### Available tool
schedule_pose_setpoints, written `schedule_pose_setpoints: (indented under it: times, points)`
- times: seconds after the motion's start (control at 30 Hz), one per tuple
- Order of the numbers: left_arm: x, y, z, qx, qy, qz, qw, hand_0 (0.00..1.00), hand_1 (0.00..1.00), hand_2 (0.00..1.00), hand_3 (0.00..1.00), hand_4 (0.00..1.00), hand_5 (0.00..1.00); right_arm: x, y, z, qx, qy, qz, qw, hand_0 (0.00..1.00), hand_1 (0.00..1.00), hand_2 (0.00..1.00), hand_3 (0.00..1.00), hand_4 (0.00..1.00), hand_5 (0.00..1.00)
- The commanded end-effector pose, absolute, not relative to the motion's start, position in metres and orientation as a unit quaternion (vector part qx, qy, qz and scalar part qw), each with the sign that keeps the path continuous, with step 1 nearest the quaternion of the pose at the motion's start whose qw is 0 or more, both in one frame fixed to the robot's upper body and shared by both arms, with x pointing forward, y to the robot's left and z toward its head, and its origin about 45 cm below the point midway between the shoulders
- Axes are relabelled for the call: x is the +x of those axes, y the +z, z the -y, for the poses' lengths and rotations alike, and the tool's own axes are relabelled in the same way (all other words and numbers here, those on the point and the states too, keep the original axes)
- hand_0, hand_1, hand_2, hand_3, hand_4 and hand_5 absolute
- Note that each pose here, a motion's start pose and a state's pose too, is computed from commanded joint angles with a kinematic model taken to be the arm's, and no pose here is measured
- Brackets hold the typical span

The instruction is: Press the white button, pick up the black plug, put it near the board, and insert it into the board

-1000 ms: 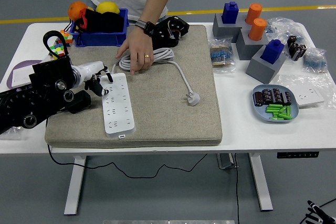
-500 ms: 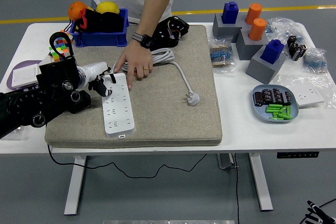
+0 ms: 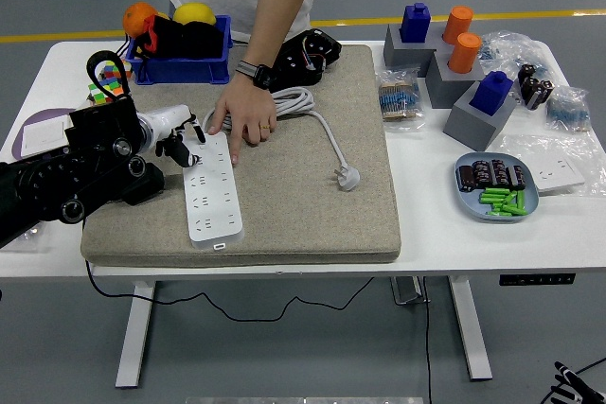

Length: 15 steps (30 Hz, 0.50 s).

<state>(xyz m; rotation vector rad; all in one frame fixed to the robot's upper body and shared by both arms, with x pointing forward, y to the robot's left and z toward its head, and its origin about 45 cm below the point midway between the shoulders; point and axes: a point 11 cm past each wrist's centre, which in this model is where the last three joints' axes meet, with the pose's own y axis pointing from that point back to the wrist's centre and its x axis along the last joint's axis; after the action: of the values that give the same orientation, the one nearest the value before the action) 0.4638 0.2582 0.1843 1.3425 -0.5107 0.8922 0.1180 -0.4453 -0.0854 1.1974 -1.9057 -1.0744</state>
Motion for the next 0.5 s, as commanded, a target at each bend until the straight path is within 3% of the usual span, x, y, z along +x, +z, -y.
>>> schedule_pose_setpoints:
  times: [0.5]
  points:
    - [0.462,0.1791,-0.2564,0.589,0.395,0.219,0.67,0.133,0.145,0.126,0.653,0.643,0.002,0.1185,-0.0854,0.4449,0.456,-0.408,0.724,0.318,0.82,0.757,0.74,0.717,0.782,0.554]
